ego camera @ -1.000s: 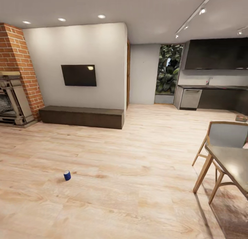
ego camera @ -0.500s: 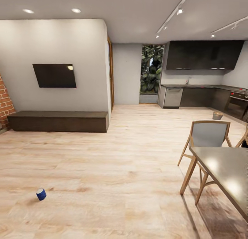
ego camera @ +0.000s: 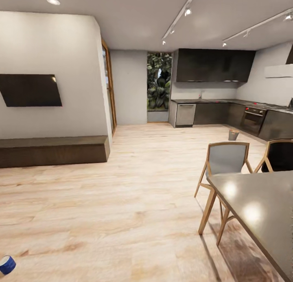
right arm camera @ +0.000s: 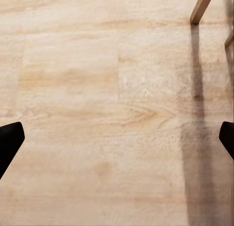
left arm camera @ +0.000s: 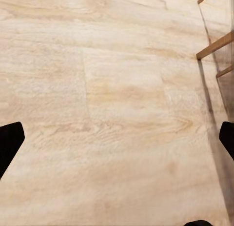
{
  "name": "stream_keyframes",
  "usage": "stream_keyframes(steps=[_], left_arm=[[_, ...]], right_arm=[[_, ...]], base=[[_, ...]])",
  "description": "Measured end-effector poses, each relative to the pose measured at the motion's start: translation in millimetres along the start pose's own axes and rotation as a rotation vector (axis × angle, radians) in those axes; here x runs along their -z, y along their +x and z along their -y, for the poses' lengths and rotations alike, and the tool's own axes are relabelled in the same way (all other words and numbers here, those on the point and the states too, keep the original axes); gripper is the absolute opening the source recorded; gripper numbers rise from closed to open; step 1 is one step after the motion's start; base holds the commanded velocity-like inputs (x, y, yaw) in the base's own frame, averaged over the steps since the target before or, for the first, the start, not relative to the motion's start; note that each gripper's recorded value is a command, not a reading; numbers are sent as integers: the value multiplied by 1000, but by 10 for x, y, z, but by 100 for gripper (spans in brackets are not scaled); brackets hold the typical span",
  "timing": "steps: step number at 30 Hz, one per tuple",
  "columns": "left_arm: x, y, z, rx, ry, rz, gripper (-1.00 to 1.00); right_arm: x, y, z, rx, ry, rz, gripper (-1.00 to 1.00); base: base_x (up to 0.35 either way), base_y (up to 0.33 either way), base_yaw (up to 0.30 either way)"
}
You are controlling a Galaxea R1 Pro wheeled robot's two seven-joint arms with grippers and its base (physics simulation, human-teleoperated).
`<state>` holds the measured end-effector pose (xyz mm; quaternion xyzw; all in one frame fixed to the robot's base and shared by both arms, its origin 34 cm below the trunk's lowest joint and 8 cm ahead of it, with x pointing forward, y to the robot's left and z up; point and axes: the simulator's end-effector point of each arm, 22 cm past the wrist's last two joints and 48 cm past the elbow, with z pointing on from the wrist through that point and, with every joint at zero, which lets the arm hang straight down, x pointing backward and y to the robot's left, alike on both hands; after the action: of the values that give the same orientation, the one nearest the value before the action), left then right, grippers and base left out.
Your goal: Put the three can of soda from the living room inside the tash can in the kitchen.
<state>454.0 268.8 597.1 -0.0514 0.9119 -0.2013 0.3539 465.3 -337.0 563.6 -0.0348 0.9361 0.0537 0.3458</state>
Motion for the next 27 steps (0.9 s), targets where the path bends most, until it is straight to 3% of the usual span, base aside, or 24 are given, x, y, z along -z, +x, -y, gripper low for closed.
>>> stream_keyframes(steps=[13, 27], left_arm=[[1, -4, -4, 0, -1, 1, 100], [2, -6, -2, 0, 0, 2, 100]], right_arm=[[0, 0, 0, 1, 0, 0, 100], [-2, -1, -3, 2, 2, 1, 100]], base=[[325, 128, -244], [284, 207, -20]])
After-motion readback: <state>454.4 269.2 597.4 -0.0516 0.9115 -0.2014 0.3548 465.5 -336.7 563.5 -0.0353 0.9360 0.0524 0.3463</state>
